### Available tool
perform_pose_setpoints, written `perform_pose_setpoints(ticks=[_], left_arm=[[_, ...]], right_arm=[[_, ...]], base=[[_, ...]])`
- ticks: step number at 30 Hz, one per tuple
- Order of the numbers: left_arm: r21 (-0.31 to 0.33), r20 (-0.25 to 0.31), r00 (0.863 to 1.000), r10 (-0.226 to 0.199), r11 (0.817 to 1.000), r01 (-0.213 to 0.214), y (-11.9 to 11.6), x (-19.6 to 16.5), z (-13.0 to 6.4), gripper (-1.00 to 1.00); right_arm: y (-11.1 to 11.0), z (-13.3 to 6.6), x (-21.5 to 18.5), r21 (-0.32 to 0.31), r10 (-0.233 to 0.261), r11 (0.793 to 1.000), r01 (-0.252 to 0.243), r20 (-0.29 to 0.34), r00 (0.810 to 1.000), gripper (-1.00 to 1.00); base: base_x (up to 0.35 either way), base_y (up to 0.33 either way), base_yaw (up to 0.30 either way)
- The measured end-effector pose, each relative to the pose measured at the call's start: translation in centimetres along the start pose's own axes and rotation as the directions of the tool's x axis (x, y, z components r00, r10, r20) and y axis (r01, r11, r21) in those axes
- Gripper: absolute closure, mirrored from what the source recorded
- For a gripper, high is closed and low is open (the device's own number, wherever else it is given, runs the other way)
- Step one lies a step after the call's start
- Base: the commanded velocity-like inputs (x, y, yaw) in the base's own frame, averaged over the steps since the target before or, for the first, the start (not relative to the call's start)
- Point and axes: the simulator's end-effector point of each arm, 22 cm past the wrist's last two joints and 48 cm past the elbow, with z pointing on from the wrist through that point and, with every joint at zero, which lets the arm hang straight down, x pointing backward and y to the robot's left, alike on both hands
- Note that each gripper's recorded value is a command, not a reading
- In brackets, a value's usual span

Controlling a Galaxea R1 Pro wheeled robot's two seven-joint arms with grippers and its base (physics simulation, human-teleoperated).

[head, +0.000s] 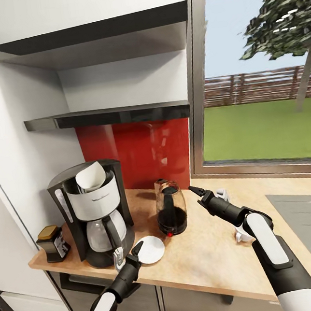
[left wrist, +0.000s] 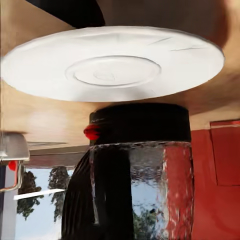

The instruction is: Set up a coffee station on the kitchen countertop: keep the coffee maker on the countertop, move the bottle of coffee from the kitchen shelf to the counter next to the coffee maker, place a paper coffee filter on top of the coffee maker, put the saucer next to the coffee maker with the coffee cup on the saucer, and place the electric kettle next to the coffee maker.

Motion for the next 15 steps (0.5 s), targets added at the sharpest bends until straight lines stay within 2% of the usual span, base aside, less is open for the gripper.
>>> perform_pose_setpoints(ticks=[12,15], left_arm=[[-0.004,-0.004,1.0,0.004,1.0,-0.004,0.2,0.1,-0.1,-1.0],[-0.014,-0.016,1.0,-0.007,1.0,0.007,1.2,1.1,-0.8,-1.0]], right_arm=[[0.0,0.0,0.0,0.0,0.0,1.0,0.0,0.0,1.0,-1.0],[0.0,0.0,0.0,0.0,0.0,1.0,0.0,0.0,1.0,-1.0]], base=[[-0.277,0.175,0.0],[-0.283,0.171,0.0]])
